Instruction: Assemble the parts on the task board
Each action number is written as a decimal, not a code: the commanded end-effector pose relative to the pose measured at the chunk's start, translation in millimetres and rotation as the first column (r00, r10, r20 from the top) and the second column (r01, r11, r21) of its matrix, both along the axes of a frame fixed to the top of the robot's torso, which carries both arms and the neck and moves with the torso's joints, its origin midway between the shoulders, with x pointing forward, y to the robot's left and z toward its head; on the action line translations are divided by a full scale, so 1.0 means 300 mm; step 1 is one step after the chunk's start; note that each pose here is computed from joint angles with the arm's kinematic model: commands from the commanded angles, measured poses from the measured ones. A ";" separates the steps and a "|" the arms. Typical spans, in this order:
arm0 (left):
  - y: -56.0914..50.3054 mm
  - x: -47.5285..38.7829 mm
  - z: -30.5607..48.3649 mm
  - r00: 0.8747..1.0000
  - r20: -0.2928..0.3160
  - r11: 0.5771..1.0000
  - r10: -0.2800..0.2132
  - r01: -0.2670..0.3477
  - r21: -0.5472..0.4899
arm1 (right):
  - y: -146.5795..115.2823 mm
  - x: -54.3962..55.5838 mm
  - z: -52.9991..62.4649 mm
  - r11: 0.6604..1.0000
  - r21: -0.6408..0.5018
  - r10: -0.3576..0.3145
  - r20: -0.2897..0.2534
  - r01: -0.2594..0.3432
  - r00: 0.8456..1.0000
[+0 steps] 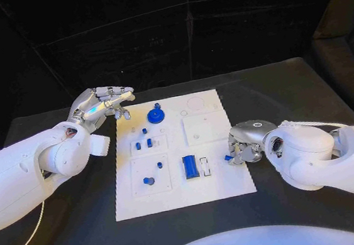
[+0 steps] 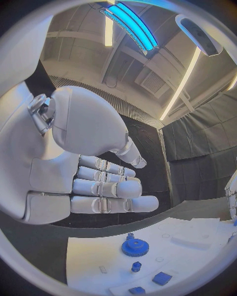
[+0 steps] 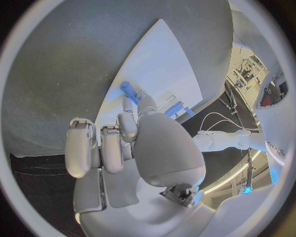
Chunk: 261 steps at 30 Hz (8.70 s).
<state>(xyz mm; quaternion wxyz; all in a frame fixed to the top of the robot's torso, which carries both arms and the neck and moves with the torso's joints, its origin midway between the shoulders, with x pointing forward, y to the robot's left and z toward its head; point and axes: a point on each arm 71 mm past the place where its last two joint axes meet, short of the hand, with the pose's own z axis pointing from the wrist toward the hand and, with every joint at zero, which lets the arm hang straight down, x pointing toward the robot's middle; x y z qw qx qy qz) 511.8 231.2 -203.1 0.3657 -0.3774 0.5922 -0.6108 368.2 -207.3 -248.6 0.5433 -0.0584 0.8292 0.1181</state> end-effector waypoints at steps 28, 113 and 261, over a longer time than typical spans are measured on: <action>0.000 -0.006 0.003 1.000 0.000 1.000 -0.007 0.007 -0.009 | 0.054 -0.016 0.007 0.945 0.296 -0.120 -0.076 0.137 0.990; -0.006 -0.005 0.000 1.000 -0.010 1.000 -0.018 0.018 -0.008 | 0.122 0.004 -0.018 0.957 0.261 -0.100 -0.106 0.125 0.989; -0.129 -0.167 -0.070 0.902 -0.005 0.902 0.432 -0.432 0.022 | 0.049 0.312 0.081 0.026 0.965 -0.385 -0.230 0.260 0.894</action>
